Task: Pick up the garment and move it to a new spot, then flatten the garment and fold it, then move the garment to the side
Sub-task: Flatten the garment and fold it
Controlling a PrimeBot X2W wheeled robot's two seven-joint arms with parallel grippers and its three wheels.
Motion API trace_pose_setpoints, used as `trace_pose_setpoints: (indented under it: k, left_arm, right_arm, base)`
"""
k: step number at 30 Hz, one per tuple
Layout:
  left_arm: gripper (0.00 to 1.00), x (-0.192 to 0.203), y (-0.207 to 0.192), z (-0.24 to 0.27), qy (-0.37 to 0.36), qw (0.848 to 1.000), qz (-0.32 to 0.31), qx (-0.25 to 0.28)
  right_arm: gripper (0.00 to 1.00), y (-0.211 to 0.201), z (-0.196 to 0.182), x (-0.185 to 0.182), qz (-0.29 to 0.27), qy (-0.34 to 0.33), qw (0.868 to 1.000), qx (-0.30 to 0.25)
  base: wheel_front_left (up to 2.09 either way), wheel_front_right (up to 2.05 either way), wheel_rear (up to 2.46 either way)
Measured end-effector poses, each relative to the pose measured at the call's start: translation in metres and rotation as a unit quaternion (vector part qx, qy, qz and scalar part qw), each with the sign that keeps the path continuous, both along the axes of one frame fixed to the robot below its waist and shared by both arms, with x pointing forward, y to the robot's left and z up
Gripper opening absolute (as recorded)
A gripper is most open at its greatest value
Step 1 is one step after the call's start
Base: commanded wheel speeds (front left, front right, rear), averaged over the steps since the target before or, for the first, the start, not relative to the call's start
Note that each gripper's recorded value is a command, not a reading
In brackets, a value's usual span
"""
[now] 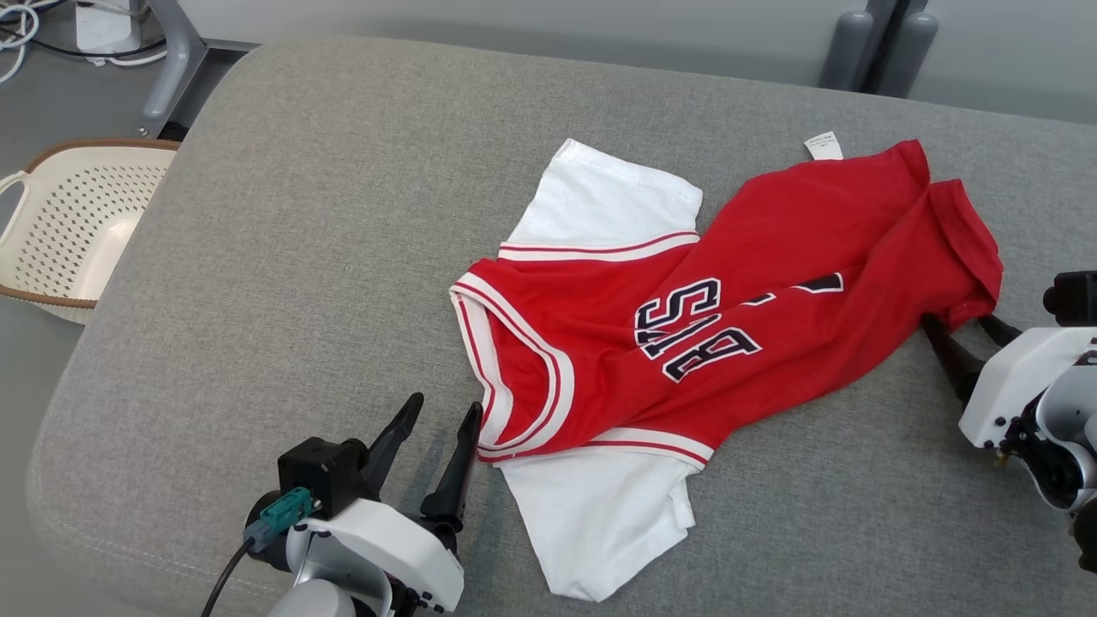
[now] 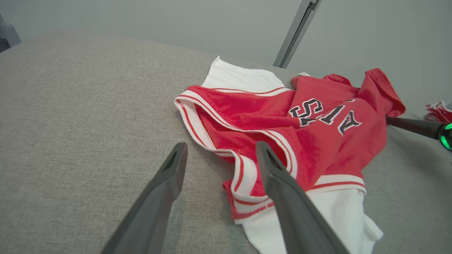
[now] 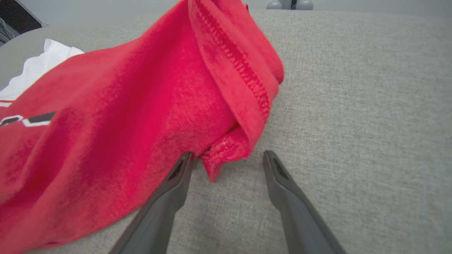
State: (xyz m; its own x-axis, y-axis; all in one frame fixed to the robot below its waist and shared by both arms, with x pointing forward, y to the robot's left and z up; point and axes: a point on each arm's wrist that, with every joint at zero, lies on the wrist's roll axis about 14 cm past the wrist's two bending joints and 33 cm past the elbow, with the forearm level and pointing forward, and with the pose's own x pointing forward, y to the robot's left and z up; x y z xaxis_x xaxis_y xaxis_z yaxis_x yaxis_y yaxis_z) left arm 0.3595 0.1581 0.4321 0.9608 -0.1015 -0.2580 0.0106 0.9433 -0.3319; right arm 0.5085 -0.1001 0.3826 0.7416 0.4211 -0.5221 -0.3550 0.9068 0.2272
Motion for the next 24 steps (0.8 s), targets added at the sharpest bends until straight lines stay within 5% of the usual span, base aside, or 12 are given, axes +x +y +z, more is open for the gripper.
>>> trace_pose_setpoints:
  k: [1,3,4,16,24]
  left_arm:
    - [1.0,0.0,0.001,-0.001,0.001,1.0,0.002,0.0]
    - [1.0,-0.001,0.002,-0.002,0.003,1.0,0.004,0.0]
    - [1.0,-0.001,0.003,-0.002,0.004,1.0,0.005,0.0]
    - [1.0,-0.001,-0.004,0.004,-0.005,1.0,-0.01,0.001]
    - [1.0,-0.002,-0.018,0.01,-0.013,0.999,-0.036,0.001]
  right_arm:
    - [0.9,0.001,-0.002,0.001,0.002,0.001,1.0,-0.002]
    - [0.08,0.0,-0.004,0.003,0.002,-0.001,1.0,-0.008]
    - [0.0,0.0,-0.004,0.004,0.002,-0.003,1.0,-0.01]
    - [0.0,-0.032,0.04,0.012,-0.01,-0.069,0.997,-0.037]
    - [0.0,-0.056,0.059,-0.039,0.012,-0.007,1.0,-0.024]
  base:
    - [0.0,0.0,0.0]
    - [0.0,0.0,0.0]
    - [0.0,0.0,0.0]
    - [0.0,0.0,0.0]
    - [0.0,0.0,0.0]
